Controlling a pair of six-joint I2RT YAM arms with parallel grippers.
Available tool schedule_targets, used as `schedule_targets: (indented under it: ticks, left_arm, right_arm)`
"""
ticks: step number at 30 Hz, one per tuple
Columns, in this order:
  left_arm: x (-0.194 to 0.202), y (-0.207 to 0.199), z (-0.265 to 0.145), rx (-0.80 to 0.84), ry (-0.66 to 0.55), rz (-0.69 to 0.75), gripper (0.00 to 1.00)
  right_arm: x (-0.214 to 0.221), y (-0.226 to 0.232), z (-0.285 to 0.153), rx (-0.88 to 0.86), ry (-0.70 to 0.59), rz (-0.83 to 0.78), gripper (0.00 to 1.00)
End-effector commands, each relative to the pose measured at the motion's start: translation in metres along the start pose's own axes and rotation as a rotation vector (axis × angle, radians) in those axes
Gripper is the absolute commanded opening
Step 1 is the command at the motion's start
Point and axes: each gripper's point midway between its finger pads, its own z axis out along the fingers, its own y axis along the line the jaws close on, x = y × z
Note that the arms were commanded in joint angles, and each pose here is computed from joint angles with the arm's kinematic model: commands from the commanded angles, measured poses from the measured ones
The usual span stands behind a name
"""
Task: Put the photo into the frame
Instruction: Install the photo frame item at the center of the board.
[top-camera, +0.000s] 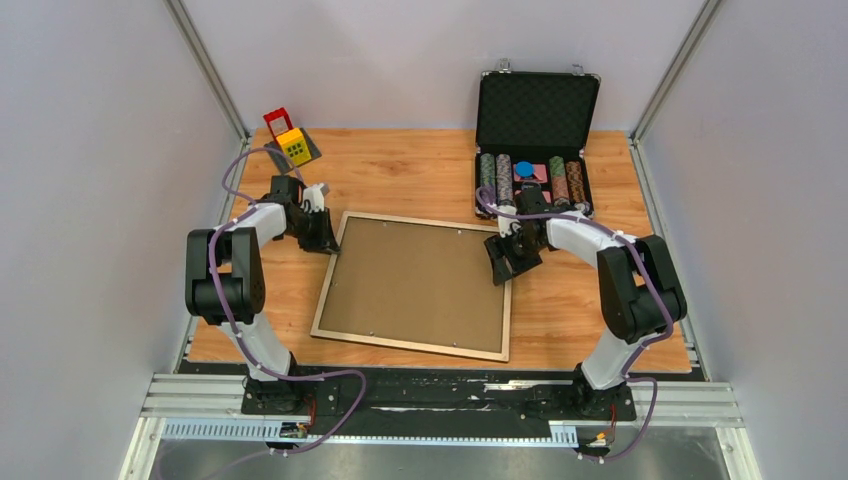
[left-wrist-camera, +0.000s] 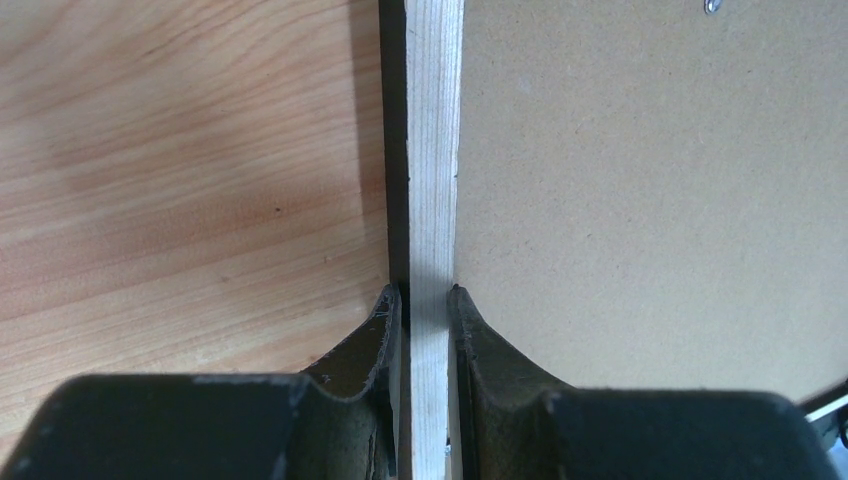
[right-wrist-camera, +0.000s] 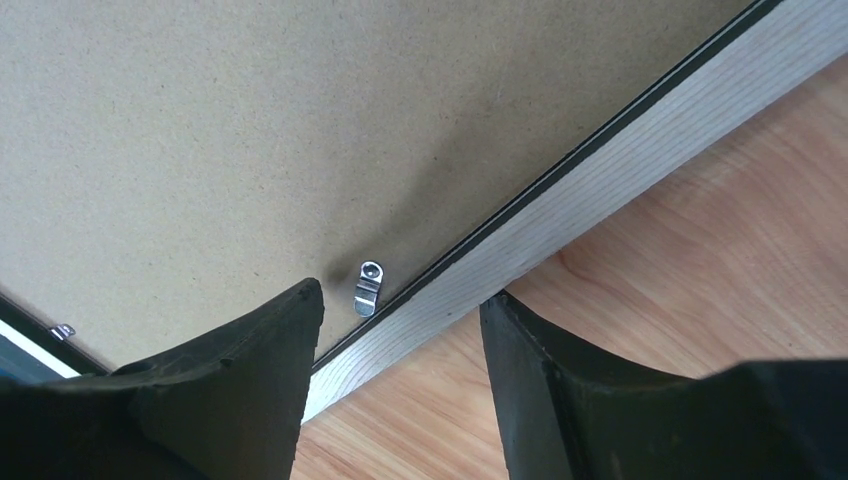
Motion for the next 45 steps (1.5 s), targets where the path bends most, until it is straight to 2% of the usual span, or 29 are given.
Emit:
schedule_targets:
  ticks: [1, 22, 34, 36, 41, 45]
  left_arm:
    - [0.012, -0.026, -0.004, 0.123, 0.042, -0.022, 0.0]
    - [0.012, -0.026, -0.003, 0.128, 0.044, -0.015, 0.0]
    - [0.012, -0.025, -0.003, 0.126, 0.045, -0.016, 0.0]
    - [0.012, -0.026, -0.003, 0.125, 0.046, -0.015, 0.0]
    - [0.011, -0.026, -0.004, 0.123, 0.041, -0.011, 0.0]
    - [0.011, -0.026, -0.004, 0.123, 0.04, -0.011, 0.0]
  right_arm:
    - [-0.017, -0.008, 0.001, 0.042, -0.076, -0.057, 0.61]
    - [-0.015, -0.011, 0.007, 0.049, -0.069, -0.067, 0.39]
    - [-0.021, -0.009, 0.004, 0.032, -0.09, -0.083, 0.32]
    - [-0.023, -0.009, 0.002, 0.031, -0.097, -0.076, 0.34]
    - [-0.03, -0.009, -0.004, 0.007, -0.125, -0.032, 0.56]
    - [-0.032, -0.008, -0.008, -0.011, -0.137, -0.012, 0.59]
